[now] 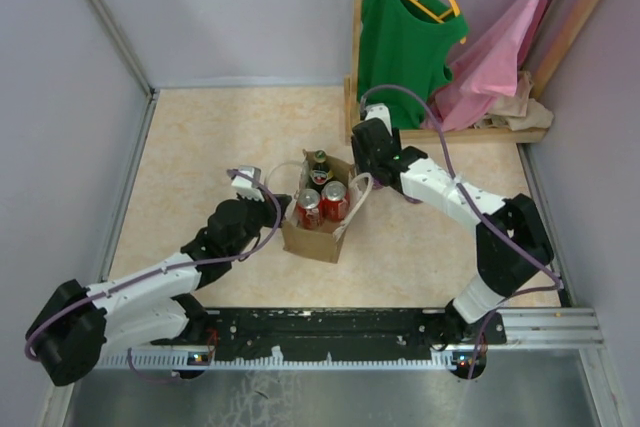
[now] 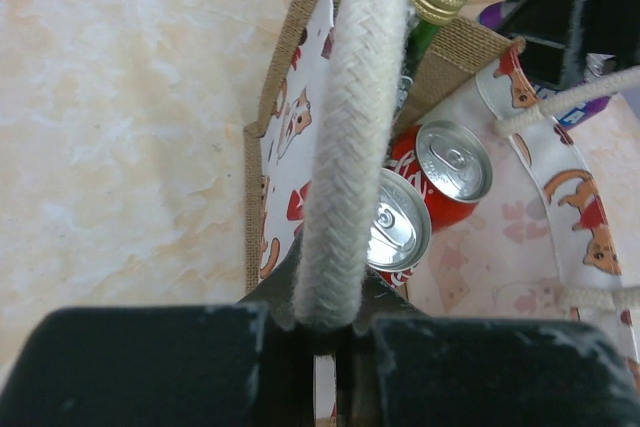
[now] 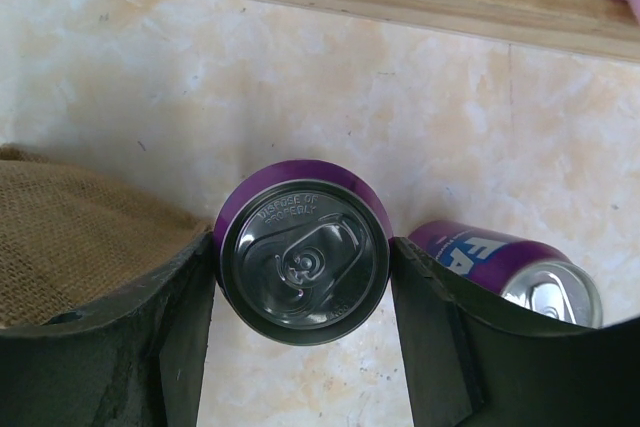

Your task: Take the beverage out of the canvas bag

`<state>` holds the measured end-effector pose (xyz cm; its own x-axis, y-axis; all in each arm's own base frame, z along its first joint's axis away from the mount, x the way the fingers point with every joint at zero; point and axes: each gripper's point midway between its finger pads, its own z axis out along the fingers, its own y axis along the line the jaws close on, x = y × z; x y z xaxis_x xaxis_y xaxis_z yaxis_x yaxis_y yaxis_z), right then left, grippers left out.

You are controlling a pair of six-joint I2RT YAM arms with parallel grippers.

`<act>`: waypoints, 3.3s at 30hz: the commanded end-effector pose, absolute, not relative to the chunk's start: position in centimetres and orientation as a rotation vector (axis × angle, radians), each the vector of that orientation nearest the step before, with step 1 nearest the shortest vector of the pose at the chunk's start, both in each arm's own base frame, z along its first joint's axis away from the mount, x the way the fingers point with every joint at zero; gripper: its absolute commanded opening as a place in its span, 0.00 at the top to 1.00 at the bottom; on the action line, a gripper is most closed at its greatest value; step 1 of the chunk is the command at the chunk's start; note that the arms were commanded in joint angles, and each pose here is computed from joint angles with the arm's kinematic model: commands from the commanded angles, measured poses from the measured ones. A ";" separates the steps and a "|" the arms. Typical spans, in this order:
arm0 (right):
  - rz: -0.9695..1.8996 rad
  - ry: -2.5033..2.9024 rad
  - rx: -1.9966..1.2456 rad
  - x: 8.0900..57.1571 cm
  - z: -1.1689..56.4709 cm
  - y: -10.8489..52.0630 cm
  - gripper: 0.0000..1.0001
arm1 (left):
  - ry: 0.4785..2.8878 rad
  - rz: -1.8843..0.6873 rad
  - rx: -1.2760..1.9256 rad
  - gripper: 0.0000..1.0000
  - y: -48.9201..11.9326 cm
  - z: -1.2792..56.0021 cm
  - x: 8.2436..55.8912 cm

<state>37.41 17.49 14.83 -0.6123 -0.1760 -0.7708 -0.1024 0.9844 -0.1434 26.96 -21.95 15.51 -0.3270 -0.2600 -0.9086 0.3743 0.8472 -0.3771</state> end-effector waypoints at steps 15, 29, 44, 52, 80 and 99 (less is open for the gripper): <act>-0.096 2.224 -0.125 39.2 14.0 17.2 0.39 | 1.831 -0.743 0.136 0.84 -24.4 14.7 25.7; -0.168 2.023 -0.021 38.8 24.4 14.1 0.09 | 1.835 -0.765 0.165 0.71 -25.2 14.7 25.7; 0.300 1.848 -0.556 28.1 34.8 27.4 0.28 | 1.848 -0.799 0.186 0.71 -26.3 14.2 25.8; 0.214 1.936 -0.715 28.1 28.1 30.8 0.29 | 1.837 -0.780 0.168 0.70 -25.6 14.4 25.8; 0.238 2.262 -0.706 29.7 14.9 28.8 0.34 | 1.850 -0.686 0.130 0.67 -23.8 14.1 26.1; 0.129 2.283 -0.665 30.8 13.0 27.0 0.35 | 1.848 -0.671 0.131 0.67 -23.6 14.2 26.2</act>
<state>30.01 27.67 13.52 -0.5884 -0.4283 -0.6859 -0.5286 0.8456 -0.0745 26.65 -24.10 15.56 -0.3625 -0.2705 -0.8919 0.4091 0.8137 -0.4130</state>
